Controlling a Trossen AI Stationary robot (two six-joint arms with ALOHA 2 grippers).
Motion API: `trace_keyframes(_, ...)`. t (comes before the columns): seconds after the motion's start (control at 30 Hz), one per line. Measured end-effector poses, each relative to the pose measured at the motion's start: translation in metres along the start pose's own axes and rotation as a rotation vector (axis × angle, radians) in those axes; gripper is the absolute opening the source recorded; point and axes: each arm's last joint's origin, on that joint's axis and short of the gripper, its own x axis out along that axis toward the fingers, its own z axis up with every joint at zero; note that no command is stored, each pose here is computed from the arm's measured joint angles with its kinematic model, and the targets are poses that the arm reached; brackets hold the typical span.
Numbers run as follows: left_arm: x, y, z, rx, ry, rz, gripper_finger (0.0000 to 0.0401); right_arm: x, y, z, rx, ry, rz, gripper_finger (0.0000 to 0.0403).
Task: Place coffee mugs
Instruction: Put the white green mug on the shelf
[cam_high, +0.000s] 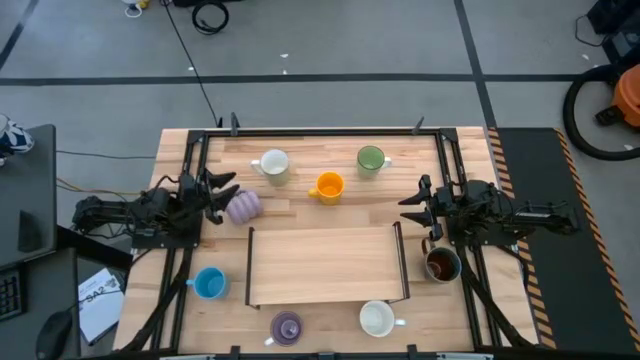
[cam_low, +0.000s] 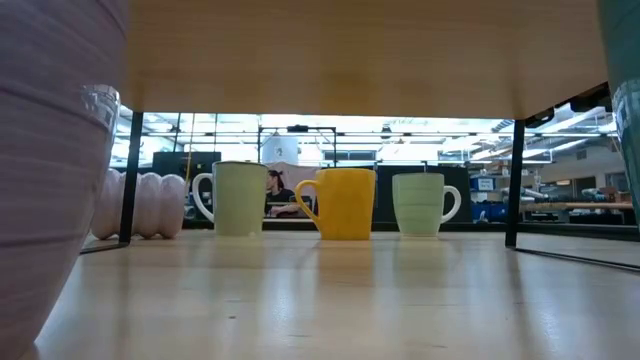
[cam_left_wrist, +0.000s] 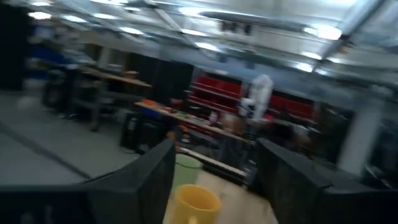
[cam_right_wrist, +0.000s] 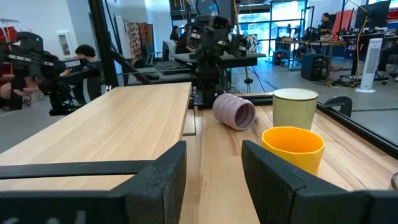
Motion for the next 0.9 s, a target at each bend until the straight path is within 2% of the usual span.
trace_keyframes(0.07,0.000,0.002,0.001,-0.025,-0.017,0.059,0.0262,0.000,0.000,0.000,0.000,0.000,0.000,0.0160)
trace_keyframes(0.17,0.000,0.002,0.004,-0.044,-0.043,0.069,0.0275,0.000,0.000,0.000,0.000,0.000,0.000,0.0160)
trace_keyframes(0.43,0.001,0.001,0.007,-0.048,-0.046,0.071,0.0269,0.000,0.000,0.000,0.000,0.000,0.000,0.0160)
trace_keyframes(0.57,0.005,-0.005,0.020,-0.048,-0.047,0.072,0.0268,0.000,0.000,0.000,0.000,0.000,0.000,0.0160)
trace_keyframes(0.73,0.015,-0.012,0.029,0.008,0.025,0.129,0.0268,0.000,0.000,0.000,0.000,-0.001,0.000,0.0160)
trace_keyframes(0.9,0.026,-0.020,0.039,0.044,0.163,0.174,0.0268,0.000,0.000,0.000,0.000,0.000,0.000,0.0160)
